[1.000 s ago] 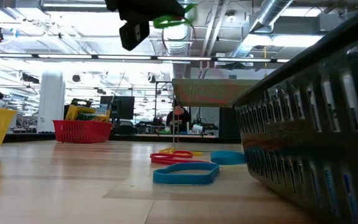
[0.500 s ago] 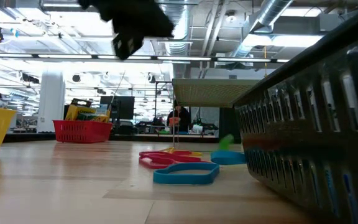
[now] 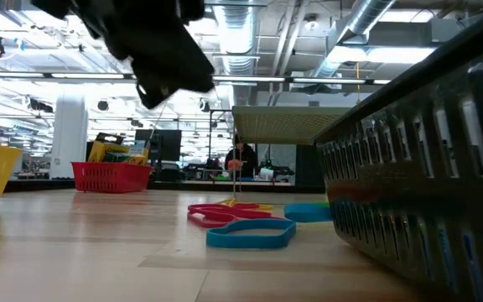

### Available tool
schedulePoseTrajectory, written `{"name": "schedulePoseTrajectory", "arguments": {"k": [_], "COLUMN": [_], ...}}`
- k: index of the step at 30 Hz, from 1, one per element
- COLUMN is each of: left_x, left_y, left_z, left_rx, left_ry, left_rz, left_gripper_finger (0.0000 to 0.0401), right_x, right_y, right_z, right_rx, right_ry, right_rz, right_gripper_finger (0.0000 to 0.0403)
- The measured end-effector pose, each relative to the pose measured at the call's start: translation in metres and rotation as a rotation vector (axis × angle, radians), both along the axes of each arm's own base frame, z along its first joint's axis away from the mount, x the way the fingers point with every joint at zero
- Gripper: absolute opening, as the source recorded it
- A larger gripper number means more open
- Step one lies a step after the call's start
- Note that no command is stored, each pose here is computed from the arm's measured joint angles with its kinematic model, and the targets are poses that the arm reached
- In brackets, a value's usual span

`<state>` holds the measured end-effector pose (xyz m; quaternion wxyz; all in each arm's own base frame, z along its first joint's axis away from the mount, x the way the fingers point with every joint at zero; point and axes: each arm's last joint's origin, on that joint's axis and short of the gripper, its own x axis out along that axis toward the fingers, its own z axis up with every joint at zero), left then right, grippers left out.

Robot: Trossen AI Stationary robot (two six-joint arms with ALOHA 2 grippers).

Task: Pick & Place Office Desk Supplies
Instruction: Put the green rubber band into the yellow bin

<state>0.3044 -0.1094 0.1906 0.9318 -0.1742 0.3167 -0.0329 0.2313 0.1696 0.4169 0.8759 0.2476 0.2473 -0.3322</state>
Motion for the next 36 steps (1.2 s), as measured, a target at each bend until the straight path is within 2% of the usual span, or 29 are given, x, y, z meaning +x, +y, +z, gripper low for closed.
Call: {"name": "schedulePoseTrajectory", "arguments": {"k": [3, 6, 11, 14, 18, 22, 36], "left_x": [0.014, 0.035, 0.073, 0.083, 0.086, 0.089, 0.096], "left_y": [-0.002, -0.005, -0.005, 0.000, 0.005, 0.005, 0.010], "left_z": [-0.010, -0.014, -0.024, -0.031, -0.051, -0.065, -0.068], "left_rx": [0.047, 0.099, 0.146, 0.177, 0.197, 0.221, 0.270], "left_ry": [0.021, 0.007, 0.006, 0.011, 0.060, 0.068, -0.001], "left_rz": [-0.060, -0.098, -0.124, -0.129, -0.193, -0.241, -0.227], "left_gripper_finger": [0.0130, 0.0137, 0.0112, 0.0091, 0.0071, 0.0069, 0.0079], "right_x": [0.000, 0.001, 0.001, 0.001, 0.001, 0.001, 0.001], "right_y": [0.000, -0.001, -0.002, -0.002, -0.001, -0.001, -0.001], "right_z": [0.000, 0.000, 0.000, 0.000, 0.000, 0.000, 0.000], "right_rx": [0.004, 0.005, 0.020, 0.024, 0.025, 0.026, 0.036], "right_ry": [-0.002, -0.003, -0.013, -0.016, -0.016, -0.016, -0.013], "right_rz": [-0.004, -0.008, -0.023, -0.027, -0.027, -0.027, -0.029], "right_gripper_finger": [0.0191, 0.0191, 0.0191, 0.0191, 0.0191, 0.0191, 0.0191]}}
